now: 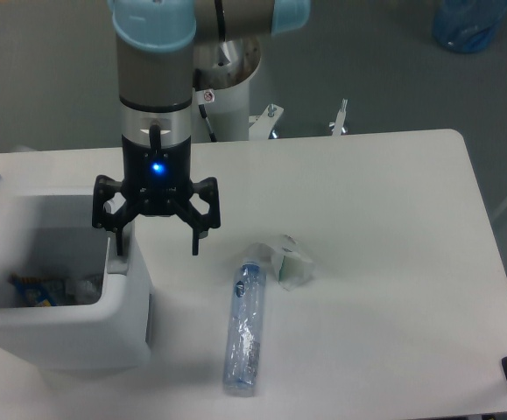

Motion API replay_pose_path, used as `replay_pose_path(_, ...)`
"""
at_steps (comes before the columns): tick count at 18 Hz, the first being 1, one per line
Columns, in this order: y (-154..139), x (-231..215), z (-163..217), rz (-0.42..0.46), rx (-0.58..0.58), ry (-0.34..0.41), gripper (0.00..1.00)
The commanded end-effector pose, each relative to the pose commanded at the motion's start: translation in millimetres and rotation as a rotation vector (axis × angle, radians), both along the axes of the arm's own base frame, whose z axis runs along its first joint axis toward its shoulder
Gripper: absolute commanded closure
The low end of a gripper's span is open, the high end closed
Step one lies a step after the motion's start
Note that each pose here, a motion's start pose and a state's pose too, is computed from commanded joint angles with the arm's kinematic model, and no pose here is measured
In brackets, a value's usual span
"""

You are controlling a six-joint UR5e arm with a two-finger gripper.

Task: Open the trash can

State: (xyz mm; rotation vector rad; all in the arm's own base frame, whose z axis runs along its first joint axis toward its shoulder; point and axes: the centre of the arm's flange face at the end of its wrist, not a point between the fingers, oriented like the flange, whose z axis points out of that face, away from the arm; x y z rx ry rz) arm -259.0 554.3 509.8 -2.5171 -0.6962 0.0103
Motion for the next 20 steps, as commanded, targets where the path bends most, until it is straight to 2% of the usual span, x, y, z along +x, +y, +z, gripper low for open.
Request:
replay_pose_path(6, -26.5, -42.7, 15.7, 0.063, 0.015, 0.037, 0.00)
replay_pose_path(11, -66.3, -86.7, 32.6, 0.047, -0.025, 0.149, 0.00)
replay_pose_path(12, -73.2, -93.4, 31.3, 0.033, -0.050, 0.174, 0.00)
replay_pose_path(15, -86.0, -102.5, 25.3, -0.091, -0.160, 0.261, 0.00)
replay_pose_path(17, -101.6, -112.3, 22.0, -0.154, -0.257, 0.289, 0.00)
replay_pose_path(20, -115.2, -120.4, 20.0, -0.238, -0.316, 0.298, 0.00)
